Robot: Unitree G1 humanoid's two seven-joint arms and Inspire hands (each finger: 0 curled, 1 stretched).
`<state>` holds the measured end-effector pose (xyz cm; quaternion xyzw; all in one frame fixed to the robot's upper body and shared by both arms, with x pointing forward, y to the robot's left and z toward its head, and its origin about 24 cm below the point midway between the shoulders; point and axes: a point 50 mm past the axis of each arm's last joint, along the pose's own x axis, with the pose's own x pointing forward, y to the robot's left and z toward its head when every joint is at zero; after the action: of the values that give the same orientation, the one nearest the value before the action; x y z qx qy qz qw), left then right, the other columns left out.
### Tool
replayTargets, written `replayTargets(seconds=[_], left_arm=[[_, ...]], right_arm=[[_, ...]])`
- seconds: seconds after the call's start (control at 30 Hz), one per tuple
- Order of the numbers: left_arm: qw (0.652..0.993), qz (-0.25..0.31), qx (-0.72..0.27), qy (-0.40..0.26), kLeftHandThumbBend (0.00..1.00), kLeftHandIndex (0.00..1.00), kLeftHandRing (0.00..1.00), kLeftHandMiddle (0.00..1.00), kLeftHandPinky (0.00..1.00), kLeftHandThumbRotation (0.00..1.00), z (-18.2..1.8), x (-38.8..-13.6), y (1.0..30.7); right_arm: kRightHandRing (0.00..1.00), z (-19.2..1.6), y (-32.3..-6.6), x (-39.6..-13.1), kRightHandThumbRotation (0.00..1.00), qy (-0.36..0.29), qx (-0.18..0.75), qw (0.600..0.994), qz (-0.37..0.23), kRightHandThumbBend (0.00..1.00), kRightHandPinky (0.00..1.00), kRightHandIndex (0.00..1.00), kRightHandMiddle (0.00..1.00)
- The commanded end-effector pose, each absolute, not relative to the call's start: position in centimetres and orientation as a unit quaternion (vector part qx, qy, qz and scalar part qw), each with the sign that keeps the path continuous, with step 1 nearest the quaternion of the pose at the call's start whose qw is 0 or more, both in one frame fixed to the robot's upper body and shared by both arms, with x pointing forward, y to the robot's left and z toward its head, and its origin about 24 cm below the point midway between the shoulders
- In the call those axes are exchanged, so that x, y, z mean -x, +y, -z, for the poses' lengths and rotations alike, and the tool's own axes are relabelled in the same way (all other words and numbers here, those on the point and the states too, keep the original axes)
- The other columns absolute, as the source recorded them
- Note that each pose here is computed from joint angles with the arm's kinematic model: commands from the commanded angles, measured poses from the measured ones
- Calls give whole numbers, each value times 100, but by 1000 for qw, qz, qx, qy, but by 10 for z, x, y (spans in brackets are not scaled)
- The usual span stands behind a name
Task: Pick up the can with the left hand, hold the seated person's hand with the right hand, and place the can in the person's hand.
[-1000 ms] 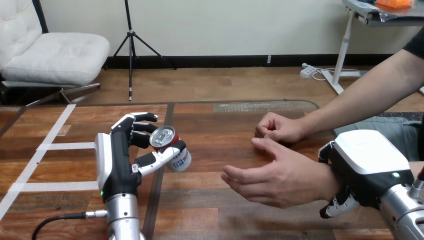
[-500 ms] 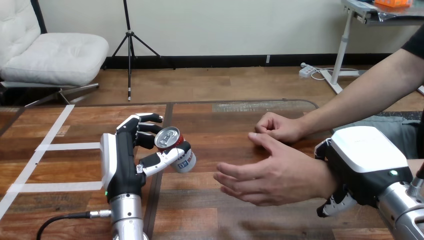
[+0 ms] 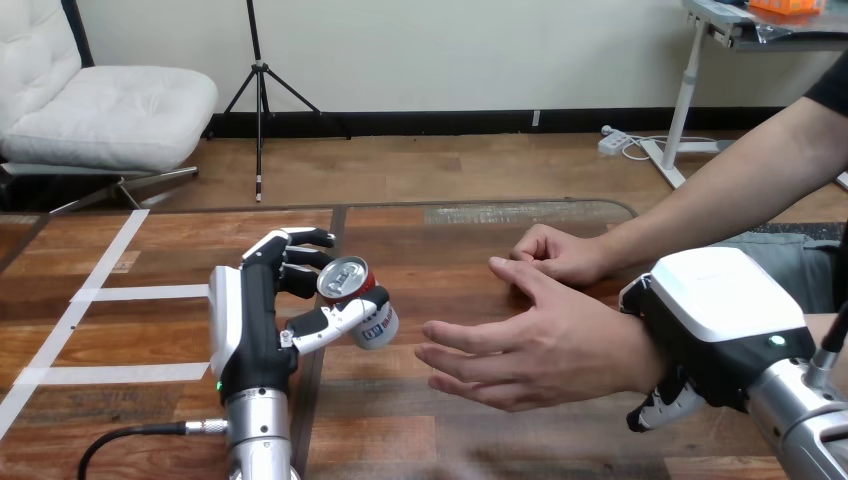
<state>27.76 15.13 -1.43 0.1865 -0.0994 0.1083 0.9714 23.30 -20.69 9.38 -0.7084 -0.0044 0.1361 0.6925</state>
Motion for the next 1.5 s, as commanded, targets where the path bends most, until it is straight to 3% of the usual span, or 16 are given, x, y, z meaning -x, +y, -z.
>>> replayTargets(seconds=[0.0,0.63,1.47], left_arm=[[966,-87,-171,-174,71,57,45,47,48,0,-18,-298,136],[967,-61,-169,-178,71,58,44,47,45,0,-19,-297,123],[968,-27,-148,-203,70,58,44,48,47,0,-26,-295,106]], right_arm=[[10,-128,-176,-241,0,-114,703,690,-128,91,4,42,19],[16,-127,-159,-245,0,-134,699,686,-155,93,11,42,25],[16,-127,-141,-250,0,-139,699,677,-184,93,12,44,25]])
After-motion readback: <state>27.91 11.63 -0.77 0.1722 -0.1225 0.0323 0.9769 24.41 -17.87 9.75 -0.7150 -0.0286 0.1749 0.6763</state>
